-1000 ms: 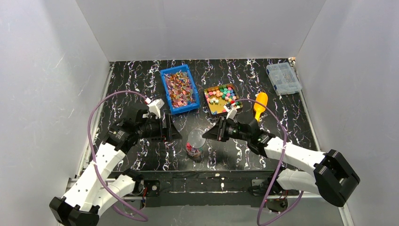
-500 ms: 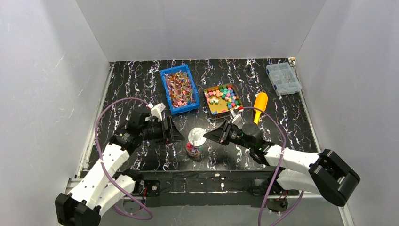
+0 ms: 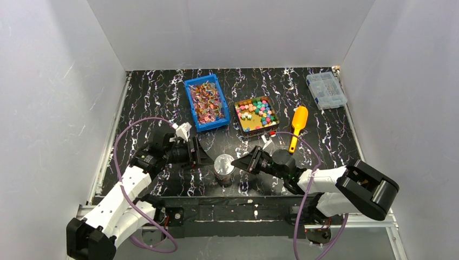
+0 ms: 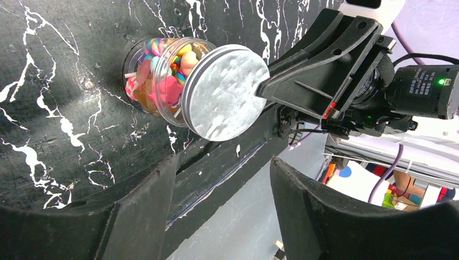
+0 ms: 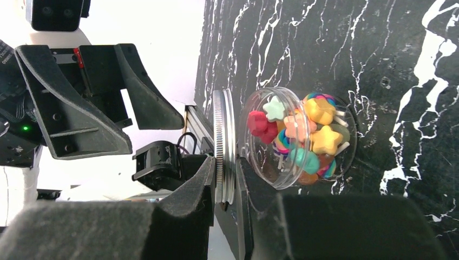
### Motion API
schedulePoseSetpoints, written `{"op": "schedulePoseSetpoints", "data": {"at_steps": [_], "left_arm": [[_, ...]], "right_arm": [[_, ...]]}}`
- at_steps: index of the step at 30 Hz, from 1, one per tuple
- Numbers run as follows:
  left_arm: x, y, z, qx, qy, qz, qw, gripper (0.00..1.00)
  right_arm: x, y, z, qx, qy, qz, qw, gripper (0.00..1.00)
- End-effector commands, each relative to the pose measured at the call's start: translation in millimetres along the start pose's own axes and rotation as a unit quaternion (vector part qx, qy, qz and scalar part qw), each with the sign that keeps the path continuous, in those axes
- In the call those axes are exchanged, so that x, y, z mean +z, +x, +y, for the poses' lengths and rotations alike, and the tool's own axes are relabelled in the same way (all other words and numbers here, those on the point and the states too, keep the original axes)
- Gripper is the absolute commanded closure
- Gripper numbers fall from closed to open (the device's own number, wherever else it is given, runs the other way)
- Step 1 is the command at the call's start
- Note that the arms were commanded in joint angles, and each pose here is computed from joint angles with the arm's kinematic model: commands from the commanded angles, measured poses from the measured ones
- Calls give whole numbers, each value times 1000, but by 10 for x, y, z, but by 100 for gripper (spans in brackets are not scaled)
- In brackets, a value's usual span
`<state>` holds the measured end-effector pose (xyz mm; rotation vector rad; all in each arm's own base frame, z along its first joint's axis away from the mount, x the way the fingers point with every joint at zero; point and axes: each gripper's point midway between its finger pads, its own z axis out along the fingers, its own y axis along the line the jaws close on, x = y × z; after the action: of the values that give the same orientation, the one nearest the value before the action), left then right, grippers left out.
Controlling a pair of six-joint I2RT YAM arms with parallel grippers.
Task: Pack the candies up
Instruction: Close the bottle lid on the packing bottle.
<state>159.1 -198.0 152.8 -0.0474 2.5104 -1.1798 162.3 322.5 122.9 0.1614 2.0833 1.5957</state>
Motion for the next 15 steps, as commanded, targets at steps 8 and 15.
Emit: {"op": "schedulePoseSetpoints", "data": {"at_steps": [8,15], "left_arm": [[146,51,81,-20,9,23,999,42],[215,48,112,-27,11,30,999,44]], "right_arm": [[63,-87,75,20,-33,-33,999,91],[111,-28,47,38,-42,-20,998,91]]}}
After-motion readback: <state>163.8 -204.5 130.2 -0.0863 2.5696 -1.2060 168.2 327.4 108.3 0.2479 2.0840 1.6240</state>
